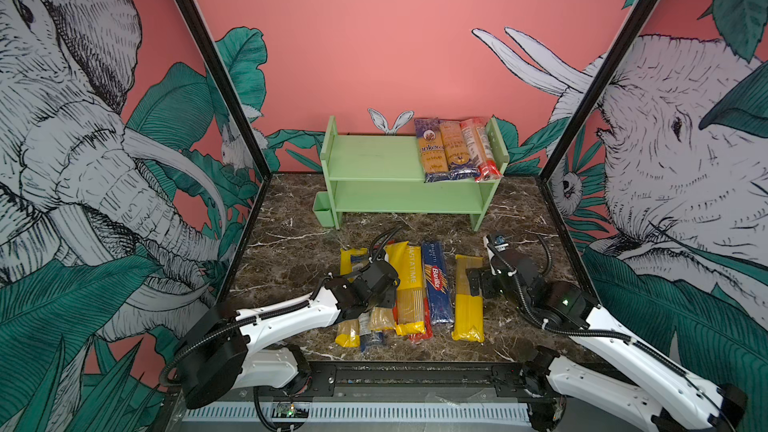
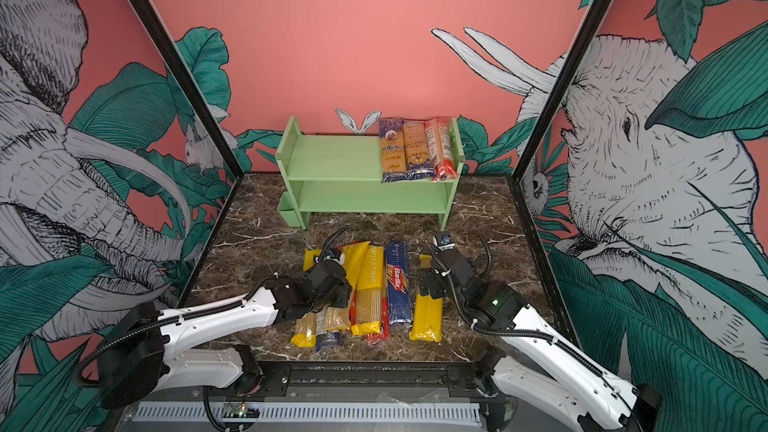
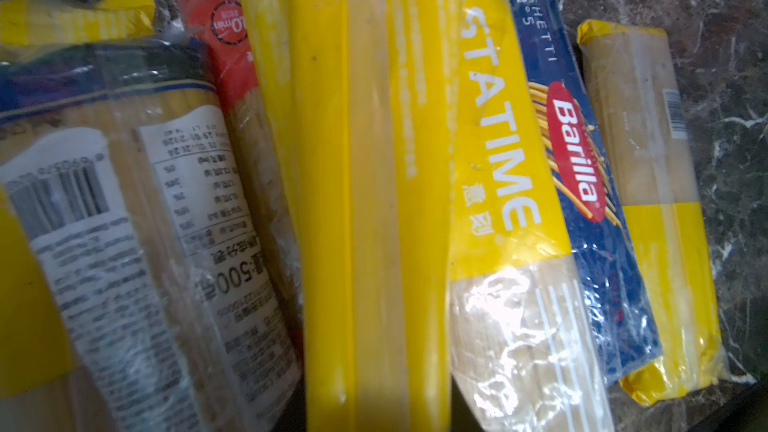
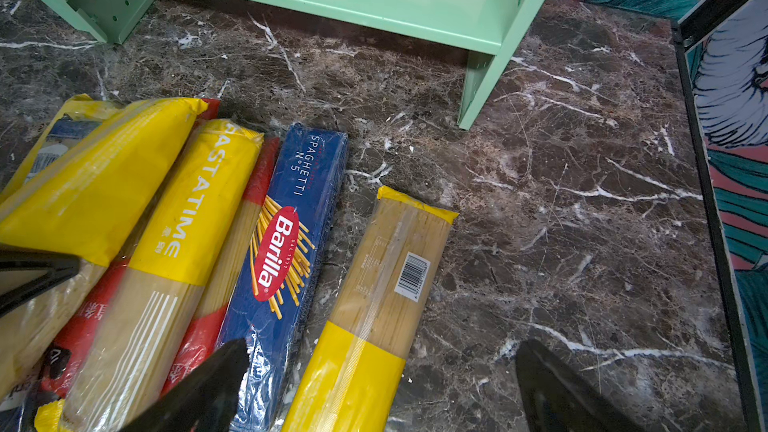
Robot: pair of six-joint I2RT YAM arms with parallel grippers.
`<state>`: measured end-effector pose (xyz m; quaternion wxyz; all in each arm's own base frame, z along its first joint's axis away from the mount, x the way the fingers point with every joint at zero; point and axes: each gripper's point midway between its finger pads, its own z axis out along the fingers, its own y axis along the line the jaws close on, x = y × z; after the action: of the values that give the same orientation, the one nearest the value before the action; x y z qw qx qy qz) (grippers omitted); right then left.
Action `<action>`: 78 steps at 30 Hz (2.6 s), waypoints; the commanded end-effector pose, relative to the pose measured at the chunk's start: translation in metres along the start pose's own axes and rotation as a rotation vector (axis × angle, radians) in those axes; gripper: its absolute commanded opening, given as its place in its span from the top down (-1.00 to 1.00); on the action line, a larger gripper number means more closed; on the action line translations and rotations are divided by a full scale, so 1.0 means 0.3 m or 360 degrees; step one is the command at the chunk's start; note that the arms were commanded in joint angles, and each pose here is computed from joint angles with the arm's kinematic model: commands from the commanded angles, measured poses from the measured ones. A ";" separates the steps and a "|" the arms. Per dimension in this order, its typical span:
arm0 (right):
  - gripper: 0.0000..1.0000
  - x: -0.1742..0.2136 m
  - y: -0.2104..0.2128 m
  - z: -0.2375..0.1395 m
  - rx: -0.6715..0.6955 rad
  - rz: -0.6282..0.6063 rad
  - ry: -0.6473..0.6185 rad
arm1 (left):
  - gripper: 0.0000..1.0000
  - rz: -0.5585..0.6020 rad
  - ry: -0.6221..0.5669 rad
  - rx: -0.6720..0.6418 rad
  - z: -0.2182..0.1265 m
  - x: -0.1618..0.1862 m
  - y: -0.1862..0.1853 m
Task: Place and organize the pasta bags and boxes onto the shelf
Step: 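Lower the left gripper onto the yellow spaghetti pack and close, then lift the yellow pack upright to the upper shelf with the left gripper, then stand the yellow pack beside the ankara pack and open the left gripper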
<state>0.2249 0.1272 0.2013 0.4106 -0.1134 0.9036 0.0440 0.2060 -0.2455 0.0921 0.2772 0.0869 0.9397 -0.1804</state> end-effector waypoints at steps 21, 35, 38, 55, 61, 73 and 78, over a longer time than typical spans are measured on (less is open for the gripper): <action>-0.98 -0.111 -0.007 -0.072 -0.0012 0.0034 -0.0127 | 1.00 0.0260 -0.0692 -0.0001 -0.709 -0.577 -0.142; -0.98 -0.222 -0.006 -0.131 0.0001 -0.0022 -0.0207 | 1.00 0.0344 -0.0995 -0.0028 -0.729 -1.114 -0.311; -0.98 -0.247 -0.013 -0.134 0.0036 -0.0028 -0.0226 | 1.00 0.0300 -0.1041 -0.0012 -0.675 -1.216 -0.313; -0.98 -0.283 -0.057 -0.086 0.0140 -0.0013 -0.0177 | 1.00 0.0234 -0.1264 0.0048 -0.467 -1.514 -0.311; -0.98 -0.267 -0.080 -0.072 0.0165 -0.0005 -0.0137 | 1.00 0.0178 -0.1252 0.0040 -0.424 -1.529 -0.281; -0.98 -0.264 -0.081 -0.055 0.0153 0.0023 -0.0123 | 0.46 0.0141 -0.1213 0.0066 -0.349 -1.546 -0.242; -0.98 -0.260 -0.098 -0.065 0.0175 0.0033 -0.0127 | 0.26 0.0123 -0.1187 0.0120 -0.326 -1.538 -0.253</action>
<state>0.2685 0.1138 0.2661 0.4420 -0.0892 0.8925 0.0030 0.5247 -0.3073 0.3666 0.5235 0.0815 0.8320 -0.1644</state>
